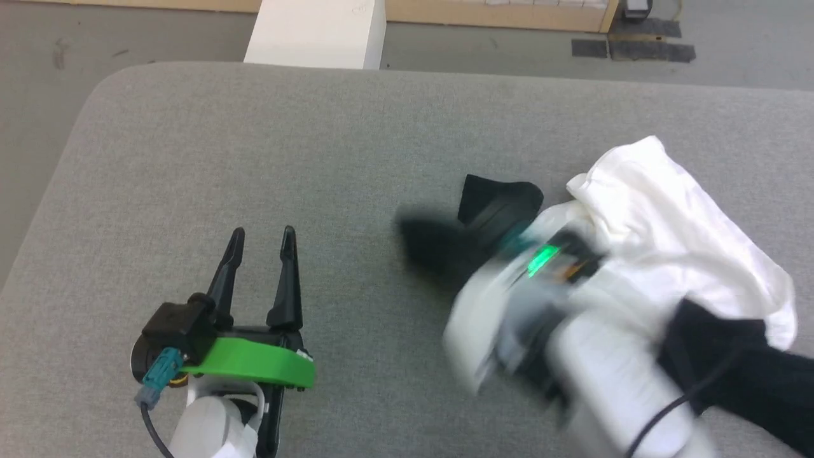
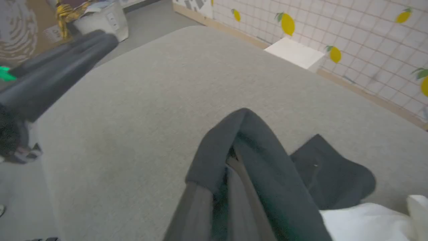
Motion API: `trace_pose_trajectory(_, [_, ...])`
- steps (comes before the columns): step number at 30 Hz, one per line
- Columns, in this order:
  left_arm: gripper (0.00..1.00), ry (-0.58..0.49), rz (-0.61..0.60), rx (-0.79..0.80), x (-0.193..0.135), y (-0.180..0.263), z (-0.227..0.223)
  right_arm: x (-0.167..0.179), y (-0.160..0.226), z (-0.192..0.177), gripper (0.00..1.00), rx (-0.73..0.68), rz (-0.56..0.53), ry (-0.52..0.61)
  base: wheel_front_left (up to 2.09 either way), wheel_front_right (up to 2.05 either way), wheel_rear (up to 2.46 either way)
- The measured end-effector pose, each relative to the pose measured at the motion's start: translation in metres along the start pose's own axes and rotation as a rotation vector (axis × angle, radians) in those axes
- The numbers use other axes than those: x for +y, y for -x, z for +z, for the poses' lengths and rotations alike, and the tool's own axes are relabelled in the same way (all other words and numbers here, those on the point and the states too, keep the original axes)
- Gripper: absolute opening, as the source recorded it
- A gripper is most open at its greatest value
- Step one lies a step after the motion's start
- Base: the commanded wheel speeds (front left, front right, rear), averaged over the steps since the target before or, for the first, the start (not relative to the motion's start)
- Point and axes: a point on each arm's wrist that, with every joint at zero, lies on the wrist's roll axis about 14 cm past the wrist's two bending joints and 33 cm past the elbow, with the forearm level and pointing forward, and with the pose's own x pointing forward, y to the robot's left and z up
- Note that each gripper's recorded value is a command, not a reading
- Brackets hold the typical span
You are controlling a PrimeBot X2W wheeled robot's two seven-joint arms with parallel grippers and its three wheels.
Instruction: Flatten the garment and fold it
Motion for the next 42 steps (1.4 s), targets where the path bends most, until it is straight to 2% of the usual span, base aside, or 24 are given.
trace_pose_trajectory(2, [1.0,0.0,0.0,-0.005,0.0,0.001,0.002,0.033,0.001,-0.034,0.0,0.11,0.083,0.015,0.0,0.0,0.0])
trace_pose_trajectory(5, [1.0,-0.001,0.003,-0.008,0.001,0.003,0.004,0.062,0.008,-0.087,0.0,0.282,0.155,0.021,0.0,0.0,0.0])
trace_pose_trajectory(6, [1.0,0.001,0.003,-0.01,0.001,0.003,0.004,0.071,0.012,-0.101,0.41,0.328,0.176,0.025,0.0,0.0,0.0])
trace_pose_trajectory(7, [1.0,0.003,0.003,-0.011,0.001,0.004,0.005,0.076,0.015,-0.11,1.0,0.357,0.19,0.029,0.0,0.0,0.0])
trace_pose_trajectory(11, [1.0,0.005,0.009,-0.015,0.001,0.008,0.007,0.087,0.024,-0.118,1.0,0.397,0.214,-0.005,0.0,0.0,0.0])
trace_pose_trajectory(15, [1.0,0.007,0.019,-0.007,0.004,0.013,0.005,0.063,0.031,-0.091,1.0,0.298,0.136,-0.057,0.0,0.0,0.0])
trace_pose_trajectory(19, [1.0,0.006,0.004,-0.011,0.0,0.012,0.006,0.013,0.062,-0.073,1.0,0.196,-0.039,-0.151,0.0,0.0,0.0])
trace_pose_trajectory(26, [1.0,0.018,-0.068,-0.006,-0.023,0.005,0.002,-0.059,0.139,-0.068,1.0,0.104,-0.37,-0.221,0.0,0.0,0.0])
trace_pose_trajectory(28, [1.0,0.023,-0.091,0.0,-0.03,0.003,0.0,-0.072,0.157,-0.069,1.0,0.091,-0.445,-0.224,0.0,0.0,0.0])
trace_pose_trajectory(32, [1.0,0.023,-0.145,0.042,-0.046,0.001,-0.015,-0.108,0.193,-0.051,1.0,-0.068,-0.616,-0.203,0.0,0.0,0.0])
trace_pose_trajectory(33, [1.0,0.015,-0.158,0.062,-0.05,0.002,-0.021,-0.113,0.199,-0.049,1.0,-0.099,-0.644,-0.193,0.0,0.0,0.0])
trace_pose_trajectory(36, [1.0,-0.017,-0.201,0.254,-0.059,0.012,-0.066,-0.125,0.214,-0.05,1.0,-0.156,-0.713,-0.181,0.0,0.0,0.0])
trace_pose_trajectory(42, [1.0,-0.042,-0.241,0.659,-0.065,0.042,-0.135,-0.129,0.215,-0.055,1.0,-0.178,-0.732,-0.189,0.0,0.0,0.0])
